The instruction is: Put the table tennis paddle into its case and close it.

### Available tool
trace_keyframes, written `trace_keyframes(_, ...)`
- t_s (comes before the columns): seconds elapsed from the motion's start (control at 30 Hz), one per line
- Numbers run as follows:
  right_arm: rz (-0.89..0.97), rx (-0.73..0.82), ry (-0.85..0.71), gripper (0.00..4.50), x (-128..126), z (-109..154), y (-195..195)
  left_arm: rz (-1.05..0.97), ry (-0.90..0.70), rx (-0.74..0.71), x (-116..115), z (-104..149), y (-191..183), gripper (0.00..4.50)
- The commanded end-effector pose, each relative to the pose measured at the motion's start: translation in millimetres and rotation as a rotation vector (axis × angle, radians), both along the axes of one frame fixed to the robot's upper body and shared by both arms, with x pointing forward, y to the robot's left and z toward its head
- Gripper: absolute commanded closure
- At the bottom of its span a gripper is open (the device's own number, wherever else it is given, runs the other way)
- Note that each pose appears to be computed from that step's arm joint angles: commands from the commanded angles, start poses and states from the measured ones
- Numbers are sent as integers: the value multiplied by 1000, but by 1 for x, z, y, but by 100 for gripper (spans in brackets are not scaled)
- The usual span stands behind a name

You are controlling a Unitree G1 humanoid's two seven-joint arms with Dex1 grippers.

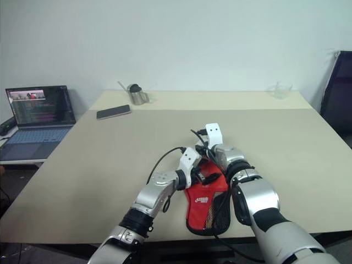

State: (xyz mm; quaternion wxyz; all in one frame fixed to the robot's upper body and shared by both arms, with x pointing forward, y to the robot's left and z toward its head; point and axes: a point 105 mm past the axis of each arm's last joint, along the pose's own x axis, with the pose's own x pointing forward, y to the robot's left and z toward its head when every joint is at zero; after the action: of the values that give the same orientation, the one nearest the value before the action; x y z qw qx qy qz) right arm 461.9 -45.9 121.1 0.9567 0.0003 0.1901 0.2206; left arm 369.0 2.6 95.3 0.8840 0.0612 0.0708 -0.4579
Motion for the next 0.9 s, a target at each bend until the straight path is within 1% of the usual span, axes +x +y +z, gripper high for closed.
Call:
trace_keyframes(0.03,5,7,-9,212,0,3,5,-3,-30,-5,-2,7,-1,0)
trace_keyframes(0.13,3,7,-14,307,1,5,4,-1,-30,-6,-2,7,-1,0)
trace_keyframes(0.2,0,6,-18,356,1,5,4,0,-26,-7,-2,7,-1,0)
trace_keyframes(0.27,-9,3,-25,390,2,6,3,-1,-19,-6,-3,5,-2,0)
trace_keyframes(0.33,-44,1,-43,411,5,10,-5,-4,-5,-13,-4,3,-4,0)
trace_keyframes(0.7,-180,-13,-120,417,18,31,-37,-9,12,-19,-4,0,-10,0)
trace_keyframes(0.9,-250,-43,-136,417,21,35,-64,-13,10,-11,-2,-1,-10,0)
